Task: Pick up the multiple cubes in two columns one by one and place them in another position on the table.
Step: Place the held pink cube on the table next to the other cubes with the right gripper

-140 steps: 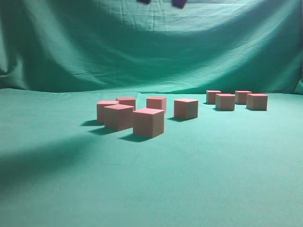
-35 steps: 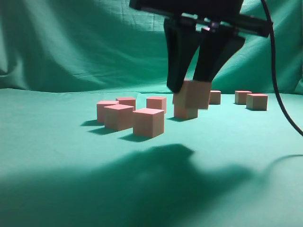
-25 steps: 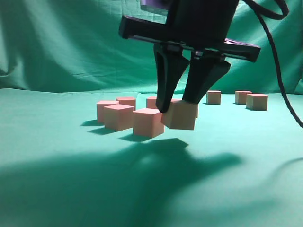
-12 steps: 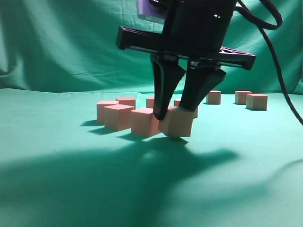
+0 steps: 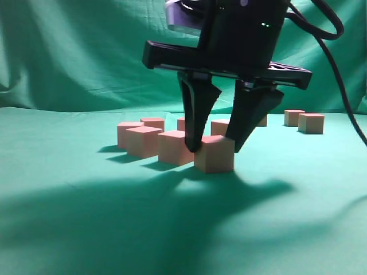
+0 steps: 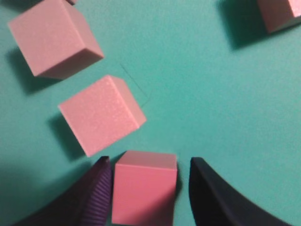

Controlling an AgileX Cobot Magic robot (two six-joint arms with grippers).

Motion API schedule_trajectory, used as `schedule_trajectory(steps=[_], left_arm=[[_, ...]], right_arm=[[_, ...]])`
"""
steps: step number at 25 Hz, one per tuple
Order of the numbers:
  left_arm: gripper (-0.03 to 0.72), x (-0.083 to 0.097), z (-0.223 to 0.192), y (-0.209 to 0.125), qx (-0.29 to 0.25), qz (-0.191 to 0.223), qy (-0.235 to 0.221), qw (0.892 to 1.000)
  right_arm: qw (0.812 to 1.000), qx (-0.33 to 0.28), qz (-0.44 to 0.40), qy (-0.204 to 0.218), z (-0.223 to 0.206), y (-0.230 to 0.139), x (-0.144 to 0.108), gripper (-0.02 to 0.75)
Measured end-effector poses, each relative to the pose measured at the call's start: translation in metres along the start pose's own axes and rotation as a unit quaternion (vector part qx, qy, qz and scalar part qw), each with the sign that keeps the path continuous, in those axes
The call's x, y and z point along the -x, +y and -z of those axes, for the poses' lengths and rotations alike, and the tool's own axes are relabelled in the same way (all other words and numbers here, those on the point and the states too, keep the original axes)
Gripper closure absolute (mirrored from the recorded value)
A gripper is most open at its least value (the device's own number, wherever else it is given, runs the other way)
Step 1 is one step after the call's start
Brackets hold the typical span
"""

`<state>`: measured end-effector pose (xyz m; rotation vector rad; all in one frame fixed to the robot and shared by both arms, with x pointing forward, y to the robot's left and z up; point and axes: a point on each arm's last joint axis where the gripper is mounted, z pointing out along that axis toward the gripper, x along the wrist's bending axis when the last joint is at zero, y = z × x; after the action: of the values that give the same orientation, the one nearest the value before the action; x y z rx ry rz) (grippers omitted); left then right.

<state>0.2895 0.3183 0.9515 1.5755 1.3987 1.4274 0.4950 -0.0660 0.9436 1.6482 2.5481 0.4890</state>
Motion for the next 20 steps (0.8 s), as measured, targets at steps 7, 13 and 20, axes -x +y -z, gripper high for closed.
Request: schedule_trajectory(steps=[7, 13, 20], left_arm=[[0.688, 0.0, 0.0, 0.0, 0.0, 0.0, 0.0, 1.0], [0.688, 0.0, 0.0, 0.0, 0.0, 0.0, 0.0, 1.0], [0.688, 0.0, 0.0, 0.0, 0.0, 0.0, 0.0, 1.0]], right_arm=[[1.0, -0.003, 0.001, -0.001, 0.007, 0.003, -0.001, 0.396], [1.0, 0.002, 0.023, -0.014, 0.041, 0.02, -0.005, 0.396], [0.996, 0.012, 0.048, -0.071, 0.085, 0.047, 0.006, 0.396]])
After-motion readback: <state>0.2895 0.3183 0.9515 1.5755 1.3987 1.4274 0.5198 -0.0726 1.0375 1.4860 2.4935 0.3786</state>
